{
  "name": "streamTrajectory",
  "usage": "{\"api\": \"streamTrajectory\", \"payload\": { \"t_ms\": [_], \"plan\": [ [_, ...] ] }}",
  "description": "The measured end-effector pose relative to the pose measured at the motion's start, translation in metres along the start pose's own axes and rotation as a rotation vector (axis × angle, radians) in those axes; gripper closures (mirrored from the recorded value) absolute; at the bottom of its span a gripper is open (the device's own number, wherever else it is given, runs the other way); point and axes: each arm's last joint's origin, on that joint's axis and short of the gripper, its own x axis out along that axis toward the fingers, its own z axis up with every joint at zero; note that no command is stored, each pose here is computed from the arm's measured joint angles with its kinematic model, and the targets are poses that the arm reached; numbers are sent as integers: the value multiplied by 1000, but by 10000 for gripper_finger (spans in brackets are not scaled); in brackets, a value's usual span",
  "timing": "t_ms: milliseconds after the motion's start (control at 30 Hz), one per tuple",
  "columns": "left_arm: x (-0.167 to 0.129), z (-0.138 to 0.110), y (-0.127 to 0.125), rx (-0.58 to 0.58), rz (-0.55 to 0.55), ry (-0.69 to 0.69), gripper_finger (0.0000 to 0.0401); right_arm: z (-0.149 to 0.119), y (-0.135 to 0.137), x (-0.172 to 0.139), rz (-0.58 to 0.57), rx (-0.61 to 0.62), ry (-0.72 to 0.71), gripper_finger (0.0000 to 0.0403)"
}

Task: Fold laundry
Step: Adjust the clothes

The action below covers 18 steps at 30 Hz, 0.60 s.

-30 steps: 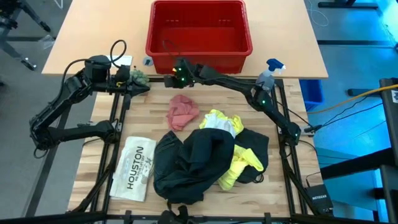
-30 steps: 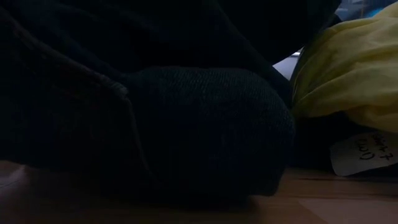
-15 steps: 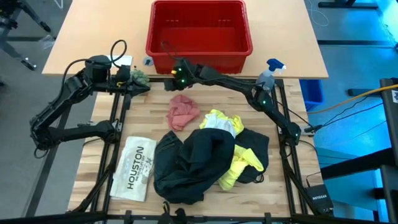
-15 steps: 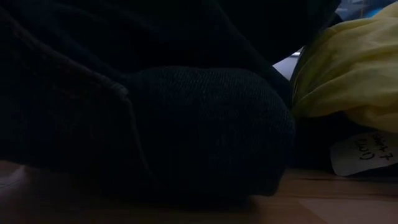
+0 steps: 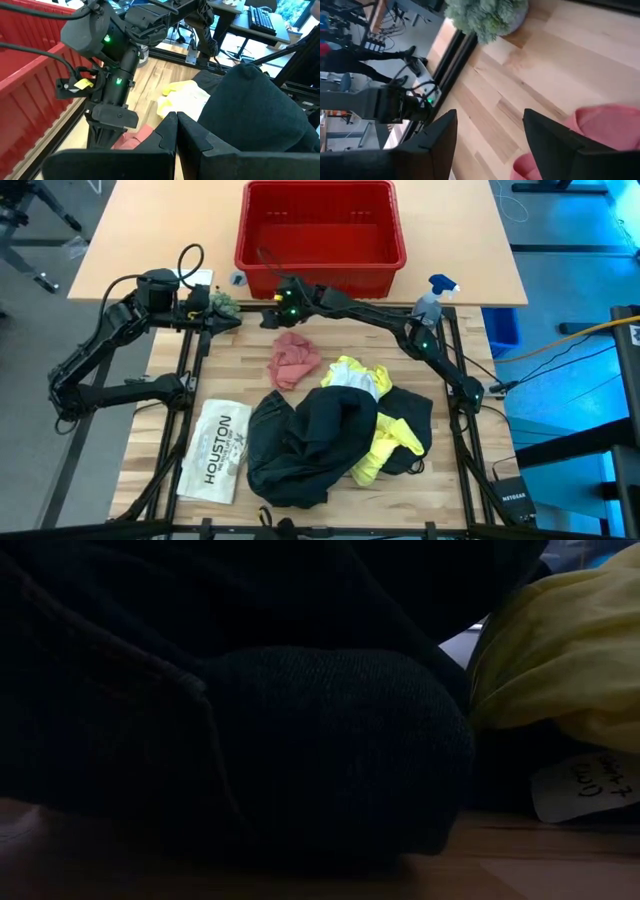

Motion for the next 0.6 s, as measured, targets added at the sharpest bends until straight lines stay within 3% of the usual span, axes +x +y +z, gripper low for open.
{"api": "streamTrajectory", "payload": {
  "t_ms": [200,400,600],
  "plan": [
    [0,0,0,-1,0,1,401,-2,13,-4,28,1,-20,182],
    [0,0,0,20,-3,-1,401,-22,32,2,57,12,24,182],
    [9,-2,-1,76,-160,31,401,-59,51,-2,-48,-15,179,182]
  ]
}}
